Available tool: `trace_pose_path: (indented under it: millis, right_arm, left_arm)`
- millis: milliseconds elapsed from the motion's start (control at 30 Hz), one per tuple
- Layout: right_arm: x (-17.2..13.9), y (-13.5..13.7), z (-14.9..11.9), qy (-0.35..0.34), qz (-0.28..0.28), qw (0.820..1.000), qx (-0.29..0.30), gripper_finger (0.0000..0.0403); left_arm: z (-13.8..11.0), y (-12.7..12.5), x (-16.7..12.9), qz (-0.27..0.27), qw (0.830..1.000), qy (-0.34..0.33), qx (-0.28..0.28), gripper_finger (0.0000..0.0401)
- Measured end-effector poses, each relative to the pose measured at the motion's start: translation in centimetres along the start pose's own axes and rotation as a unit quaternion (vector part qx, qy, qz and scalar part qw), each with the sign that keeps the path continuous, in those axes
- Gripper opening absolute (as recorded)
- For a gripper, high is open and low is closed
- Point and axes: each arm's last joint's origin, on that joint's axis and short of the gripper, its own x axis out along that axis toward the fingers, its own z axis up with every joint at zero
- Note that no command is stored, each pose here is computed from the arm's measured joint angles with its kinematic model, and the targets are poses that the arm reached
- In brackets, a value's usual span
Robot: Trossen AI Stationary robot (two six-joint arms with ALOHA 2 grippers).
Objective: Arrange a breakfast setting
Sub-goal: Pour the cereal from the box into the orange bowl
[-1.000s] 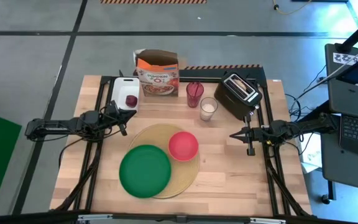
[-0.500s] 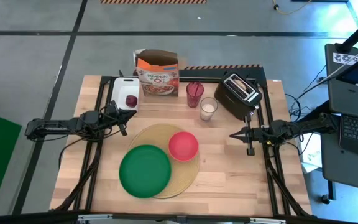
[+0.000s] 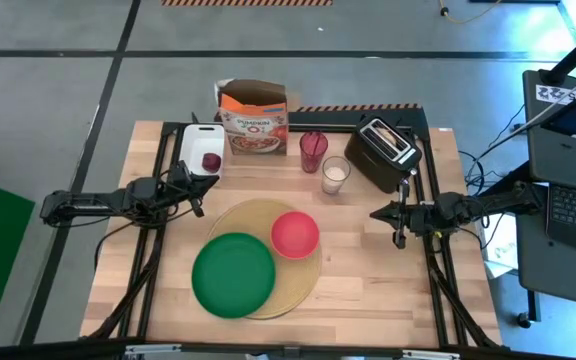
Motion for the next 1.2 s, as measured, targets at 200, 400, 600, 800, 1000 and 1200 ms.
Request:
trace_pose_path:
  millis: [200,400,600,800,1000,1200]
  right_arm:
    - [-0.1,-0.6,1.1,-0.073,-0.012,0.997,0.034,0.0005]
    - [-0.2,-1.1,1.6,-0.091,-0.047,0.995,0.016,0.0005]
    - [-0.2,-1.5,1.6,-0.070,-0.090,0.992,-0.061,0.0005]
    - [-0.3,-1.5,1.7,-0.076,-0.091,0.991,-0.060,0.0005]
    - [-0.4,-1.6,2.1,-0.106,-0.086,0.990,-0.044,0.0005]
    - [-0.3,-1.7,2.2,-0.110,-0.091,0.989,-0.032,0.0005]
  left_arm:
    - [0.7,-0.1,0.0,-0.006,0.999,-0.032,-0.020,0.0005]
    - [1.9,-0.1,-0.2,0.014,0.993,-0.097,-0.062,0.0005]
    - [3.4,-0.5,-0.6,-0.036,0.985,-0.166,-0.038,0.0005]
    - [4.6,-1.1,-1.1,-0.126,0.965,-0.231,0.025,0.0005]
    - [7.0,-1.1,-2.5,-0.093,0.904,-0.385,0.164,0.0005]
    - [10.0,-2.1,-1.3,-0.101,0.906,-0.345,0.226,0.0005]
